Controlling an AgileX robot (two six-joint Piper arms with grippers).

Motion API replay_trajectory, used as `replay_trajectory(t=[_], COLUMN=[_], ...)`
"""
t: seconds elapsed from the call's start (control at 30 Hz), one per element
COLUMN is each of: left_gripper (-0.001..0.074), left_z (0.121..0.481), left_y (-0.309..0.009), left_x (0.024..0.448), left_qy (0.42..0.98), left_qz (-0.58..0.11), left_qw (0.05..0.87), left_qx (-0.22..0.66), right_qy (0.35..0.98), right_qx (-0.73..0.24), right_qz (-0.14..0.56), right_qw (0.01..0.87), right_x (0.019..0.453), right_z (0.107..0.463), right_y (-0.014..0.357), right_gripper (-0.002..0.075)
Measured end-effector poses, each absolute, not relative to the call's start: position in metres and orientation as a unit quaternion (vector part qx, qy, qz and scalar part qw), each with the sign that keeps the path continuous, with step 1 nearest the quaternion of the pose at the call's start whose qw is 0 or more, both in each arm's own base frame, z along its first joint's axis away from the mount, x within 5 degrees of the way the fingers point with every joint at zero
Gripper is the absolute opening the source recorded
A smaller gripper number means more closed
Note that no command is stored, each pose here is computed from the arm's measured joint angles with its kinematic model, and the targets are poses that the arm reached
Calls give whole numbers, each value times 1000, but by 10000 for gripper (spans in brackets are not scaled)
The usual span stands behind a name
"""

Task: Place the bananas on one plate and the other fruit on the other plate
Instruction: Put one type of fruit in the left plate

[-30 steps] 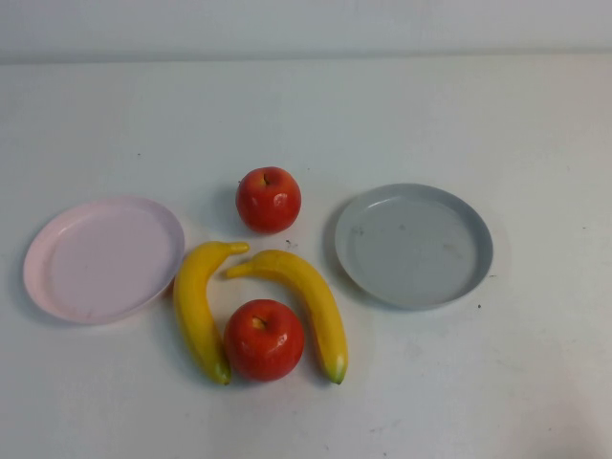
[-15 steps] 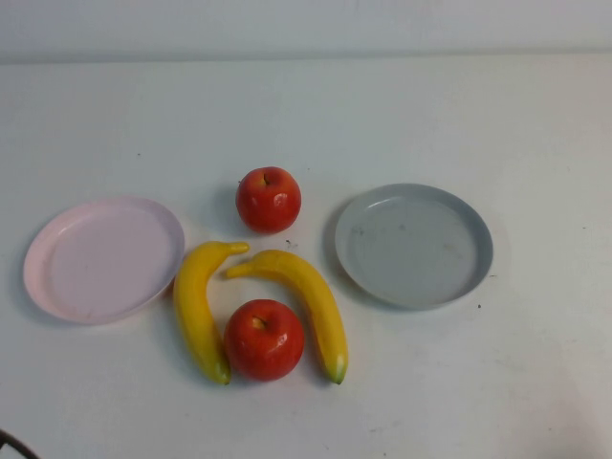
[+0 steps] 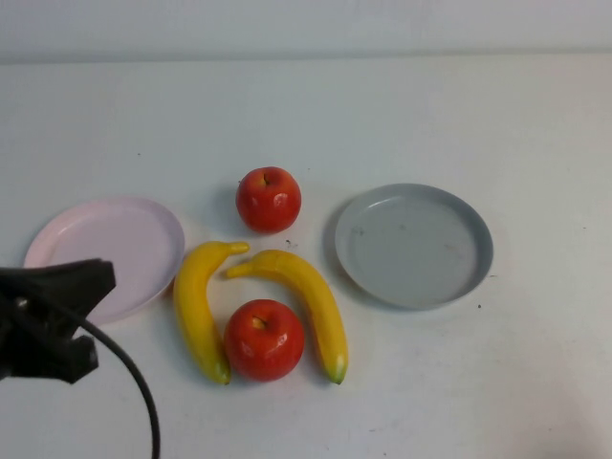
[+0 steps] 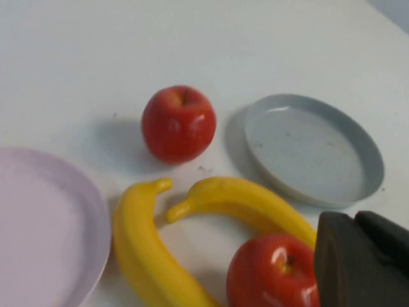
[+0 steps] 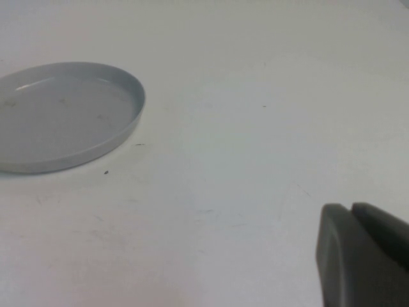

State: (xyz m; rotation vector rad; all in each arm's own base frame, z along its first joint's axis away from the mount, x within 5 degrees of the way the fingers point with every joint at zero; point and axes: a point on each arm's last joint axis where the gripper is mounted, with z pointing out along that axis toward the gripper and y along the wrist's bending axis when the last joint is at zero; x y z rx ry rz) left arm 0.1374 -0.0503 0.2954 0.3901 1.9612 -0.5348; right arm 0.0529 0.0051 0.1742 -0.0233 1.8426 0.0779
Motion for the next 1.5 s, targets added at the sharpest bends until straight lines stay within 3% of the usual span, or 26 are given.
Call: replay_trajectory(t=[0.37,0.73,1.17,1.3,1.5], left_gripper=[-1,-1,-1,-1,-1], left_z=[274,252,242,249,264], left_y=[-79,-127,-133,-133,-124], left_x=[187,181,186,192,201], left_qy=[769,760,780,793,826], left_qz=[-295,-292,-308,-290,-202], left_qw=[513,469,435,426,436], left_qx=[242,341,327,325,294], right_qy=[796,796,796,796,796], right_qx=[-10,-10,-10,-10,-10], right_qz=[34,34,34,34,34], right_qw=[604,604,604,604,604], right_x=[53,53,53,53,53], right_z=[174,174,174,174,174], right_y=[5,5,5,5,5], right_gripper=[-17,-17,-17,-17,-17])
